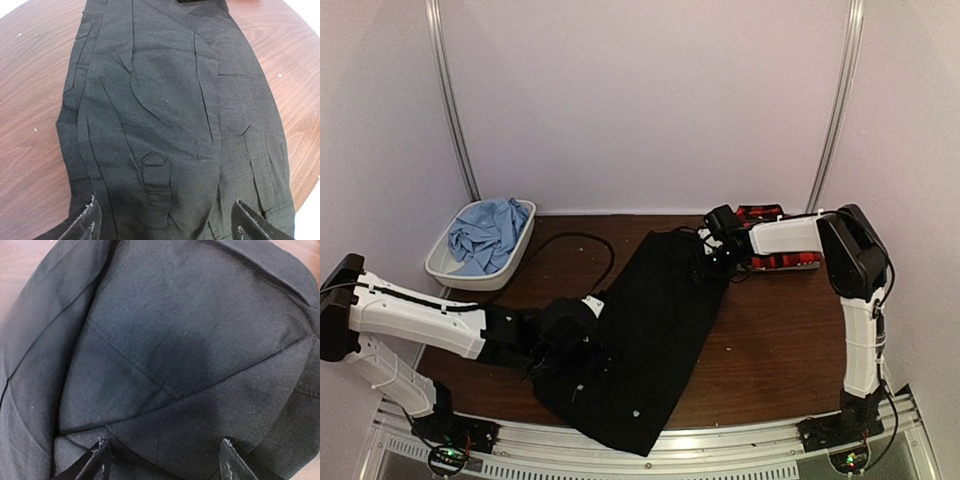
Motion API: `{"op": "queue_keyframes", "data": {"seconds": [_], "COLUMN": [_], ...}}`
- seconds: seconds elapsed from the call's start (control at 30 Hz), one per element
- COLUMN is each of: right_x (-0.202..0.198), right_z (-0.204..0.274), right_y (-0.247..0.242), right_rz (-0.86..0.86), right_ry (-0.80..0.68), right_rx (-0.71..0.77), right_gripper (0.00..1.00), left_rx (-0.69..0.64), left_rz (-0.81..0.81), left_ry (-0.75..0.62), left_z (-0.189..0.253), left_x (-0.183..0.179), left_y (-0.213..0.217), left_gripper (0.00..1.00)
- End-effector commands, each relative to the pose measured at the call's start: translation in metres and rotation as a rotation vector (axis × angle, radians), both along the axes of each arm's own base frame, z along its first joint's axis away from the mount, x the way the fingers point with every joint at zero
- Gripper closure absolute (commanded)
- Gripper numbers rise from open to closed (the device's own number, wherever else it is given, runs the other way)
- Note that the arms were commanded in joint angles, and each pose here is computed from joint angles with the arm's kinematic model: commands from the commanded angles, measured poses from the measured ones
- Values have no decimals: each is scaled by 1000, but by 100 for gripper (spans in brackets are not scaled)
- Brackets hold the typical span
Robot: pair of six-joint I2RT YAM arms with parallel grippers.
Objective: Fold and stack the long sleeve shirts
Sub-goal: Rotate the rectangle-folded shirt at the center of the board.
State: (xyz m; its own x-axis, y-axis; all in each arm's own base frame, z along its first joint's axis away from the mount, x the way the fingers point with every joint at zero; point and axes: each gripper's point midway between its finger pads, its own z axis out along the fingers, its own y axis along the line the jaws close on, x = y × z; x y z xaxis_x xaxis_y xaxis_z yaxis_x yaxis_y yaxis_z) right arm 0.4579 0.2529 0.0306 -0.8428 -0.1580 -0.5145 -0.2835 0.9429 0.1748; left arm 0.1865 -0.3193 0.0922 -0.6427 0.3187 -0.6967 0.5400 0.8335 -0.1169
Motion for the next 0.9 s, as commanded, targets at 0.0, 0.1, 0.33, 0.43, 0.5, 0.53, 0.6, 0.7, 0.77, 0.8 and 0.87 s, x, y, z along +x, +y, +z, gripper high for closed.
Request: {"op": "queue_keyframes", "data": {"seconds": [0.0,0.1,0.33,0.43,0.5,0.53,0.6,0.7,0.77,0.8,0.87], "right_x": [12,25,76,104,119,124,131,129,122,117,106], "right_z": [-24,-33,-39,-29,-17,-8,12,41,59,65,82], "right_y": [7,12,8,10,11,12,14,14,11,8,4], "right_rz": [-6,20,24,33,42,48,63,85,88,85,77], "right_ry": [31,32,-31,-91,-131,-152,-186,-223,-239,-243,-263], "right_rx": [-1,-32,-101,-91,-80,-72,-53,-46,-44,-40,-26], "right_gripper": [25,25,25,25,24,24,23,22,22,22,21], "left_rx": [-56,-106,-152,-169,-165,-162,-162,-166,-164,-159,-145], "left_rz": [4,-33,-135,-210,-256,-268,-289,-326,-359,-383,-425], "left_ry": [-28,3,95,138,173,189,213,230,231,237,243], "left_z": [16,16,0,-11,-23,-29,-38,-45,-47,-49,-53], "left_x": [11,9,-1,-10,-15,-16,-18,-23,-28,-33,-42], "left_y": [-2,-4,5,-5,-15,-19,-26,-37,-46,-51,-63], "left_gripper": [8,7,5,5,6,7,10,12,12,13,13]}}
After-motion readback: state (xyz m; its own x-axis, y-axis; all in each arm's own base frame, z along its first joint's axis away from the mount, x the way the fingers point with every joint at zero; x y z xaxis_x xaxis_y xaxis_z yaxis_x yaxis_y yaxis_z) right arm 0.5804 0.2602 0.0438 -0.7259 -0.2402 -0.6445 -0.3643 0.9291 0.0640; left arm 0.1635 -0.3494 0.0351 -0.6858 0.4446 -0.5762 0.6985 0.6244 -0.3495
